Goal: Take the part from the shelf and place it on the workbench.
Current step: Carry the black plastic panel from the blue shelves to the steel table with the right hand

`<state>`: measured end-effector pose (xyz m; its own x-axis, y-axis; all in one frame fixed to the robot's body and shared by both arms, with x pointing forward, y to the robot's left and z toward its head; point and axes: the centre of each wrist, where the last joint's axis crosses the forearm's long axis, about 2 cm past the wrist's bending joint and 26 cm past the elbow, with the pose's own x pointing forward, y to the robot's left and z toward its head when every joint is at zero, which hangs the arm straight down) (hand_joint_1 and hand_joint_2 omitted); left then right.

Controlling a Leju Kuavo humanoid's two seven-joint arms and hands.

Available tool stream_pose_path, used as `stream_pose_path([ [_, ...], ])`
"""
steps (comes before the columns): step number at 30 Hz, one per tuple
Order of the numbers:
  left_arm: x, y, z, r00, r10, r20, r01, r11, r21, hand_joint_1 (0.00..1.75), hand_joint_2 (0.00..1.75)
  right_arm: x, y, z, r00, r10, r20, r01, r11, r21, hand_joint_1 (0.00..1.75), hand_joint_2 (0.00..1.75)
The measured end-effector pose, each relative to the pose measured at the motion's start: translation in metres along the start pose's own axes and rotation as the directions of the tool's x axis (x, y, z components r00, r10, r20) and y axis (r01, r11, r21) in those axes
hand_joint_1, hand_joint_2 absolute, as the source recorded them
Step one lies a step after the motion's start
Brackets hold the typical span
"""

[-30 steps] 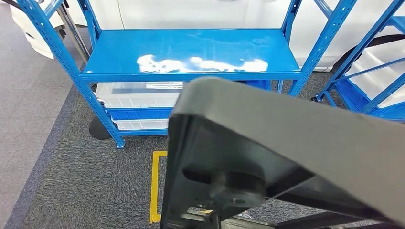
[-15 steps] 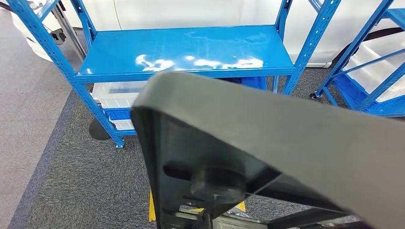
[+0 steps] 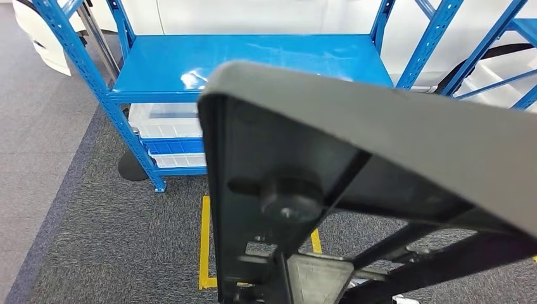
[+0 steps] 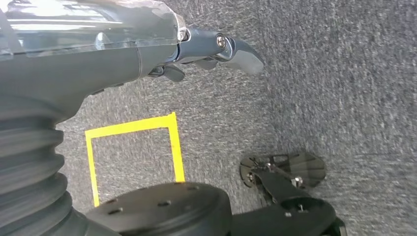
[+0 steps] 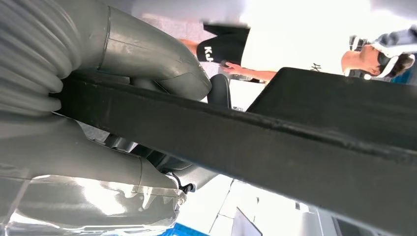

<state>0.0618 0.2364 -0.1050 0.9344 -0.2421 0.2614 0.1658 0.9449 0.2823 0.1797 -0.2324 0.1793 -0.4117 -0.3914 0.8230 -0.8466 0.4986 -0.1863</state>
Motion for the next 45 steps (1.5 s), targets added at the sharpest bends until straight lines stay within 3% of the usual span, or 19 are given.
stream_pose_path([
  [9,0.001,-0.004,0.002,0.999,0.036,-0.015,-0.036,0.999,-0.002,0.00,1.75,-0.006,-0.021,0.003,1.000,-0.002,-0.006,0.002,1.000,0.000,1.75,1.75],
  [25,-0.001,-0.005,0.002,0.995,0.053,-0.083,-0.053,0.999,0.010,0.00,1.75,-0.013,-0.028,0.007,1.000,-0.011,-0.011,0.011,1.000,-0.021,1.75,1.75],
  [35,-0.001,-0.005,0.002,0.994,0.080,-0.075,-0.080,0.997,0.004,0.00,1.75,-0.016,-0.037,0.005,1.000,0.000,-0.011,0.000,1.000,-0.031,1.75,1.75],
  [40,0.002,-0.004,0.001,0.981,0.121,-0.151,-0.122,0.993,0.003,0.00,1.75,-0.030,-0.055,-0.025,0.997,-0.070,0.025,0.068,0.996,0.054,1.75,1.75],
  [45,0.008,-0.001,0.000,0.948,0.225,-0.225,-0.212,0.974,0.083,0.00,1.75,-0.053,-0.064,-0.097,0.971,-0.234,0.044,0.221,0.955,0.197,1.75,1.75],
])
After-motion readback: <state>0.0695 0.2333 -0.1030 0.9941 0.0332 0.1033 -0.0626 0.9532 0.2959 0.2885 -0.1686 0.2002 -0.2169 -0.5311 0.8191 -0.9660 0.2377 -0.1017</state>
